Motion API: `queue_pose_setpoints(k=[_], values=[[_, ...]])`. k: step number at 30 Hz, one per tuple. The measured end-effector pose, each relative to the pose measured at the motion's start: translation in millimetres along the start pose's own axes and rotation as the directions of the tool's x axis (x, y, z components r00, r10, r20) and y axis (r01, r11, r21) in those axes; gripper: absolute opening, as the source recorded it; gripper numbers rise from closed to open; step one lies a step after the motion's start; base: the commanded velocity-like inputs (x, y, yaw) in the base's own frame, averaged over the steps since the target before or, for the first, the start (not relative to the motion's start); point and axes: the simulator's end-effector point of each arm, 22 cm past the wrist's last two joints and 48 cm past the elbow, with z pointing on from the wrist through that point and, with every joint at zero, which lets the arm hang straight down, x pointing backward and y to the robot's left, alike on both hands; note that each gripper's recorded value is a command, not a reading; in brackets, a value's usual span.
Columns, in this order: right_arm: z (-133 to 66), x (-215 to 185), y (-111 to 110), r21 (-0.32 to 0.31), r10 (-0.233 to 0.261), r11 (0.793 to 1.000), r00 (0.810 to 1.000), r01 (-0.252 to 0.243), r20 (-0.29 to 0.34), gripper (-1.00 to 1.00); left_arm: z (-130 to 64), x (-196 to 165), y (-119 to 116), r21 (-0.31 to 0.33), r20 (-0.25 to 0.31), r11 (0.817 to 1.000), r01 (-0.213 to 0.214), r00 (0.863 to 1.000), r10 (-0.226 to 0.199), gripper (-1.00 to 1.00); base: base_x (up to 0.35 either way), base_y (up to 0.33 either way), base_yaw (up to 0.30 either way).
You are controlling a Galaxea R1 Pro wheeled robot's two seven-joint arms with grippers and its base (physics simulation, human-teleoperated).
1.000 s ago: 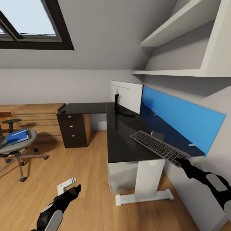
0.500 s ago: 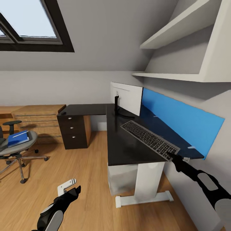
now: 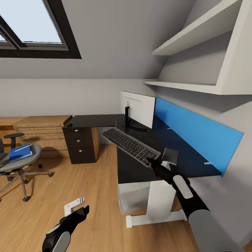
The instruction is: In the bedroom, organize the workspace by keeping the computer under the desk, ensuring the monitor is on the desk, placing the keyboard on the desk next to the monitor, placing the mouse on the desk next to the keyboard, moving the folder from the swivel chair onto the desk next to the mouse, stacking the notebook on top of the folder with the pen on top of the notebook, and positioning the swivel chair next to the desk.
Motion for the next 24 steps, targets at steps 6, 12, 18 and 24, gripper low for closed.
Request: queue_pose_setpoints(k=[6,12,18,24], values=[[21.4,21.9,22.5,0.009,0.053,0.998,0.993,-0.054,0.105,-1.0,-0.4,-1.1,-1.3,0.005,0.003,1.0,0.0,1.0,0.0,1.0,0.0,0.0,0.0],[19.6,22.6,15.5,0.021,0.06,0.998,0.99,-0.063,0.124,-1.0,-0.7,-1.2,-2.2,0.007,0.003,1.0,0.002,1.0,-0.002,1.0,0.057,0.175,0.0],[19.7,25.4,12.4,0.026,0.063,0.997,0.991,-0.067,0.122,-1.0,-0.8,-1.1,-2.6,0.008,0.003,1.0,0.002,1.0,-0.002,1.0,0.101,0.295,0.0],[19.0,24.1,10.7,0.029,0.06,0.998,0.99,-0.064,0.126,-1.0,-0.8,-1.1,-2.7,0.009,0.003,1.0,0.002,1.0,-0.002,1.0,0.105,0.315,0.0]])
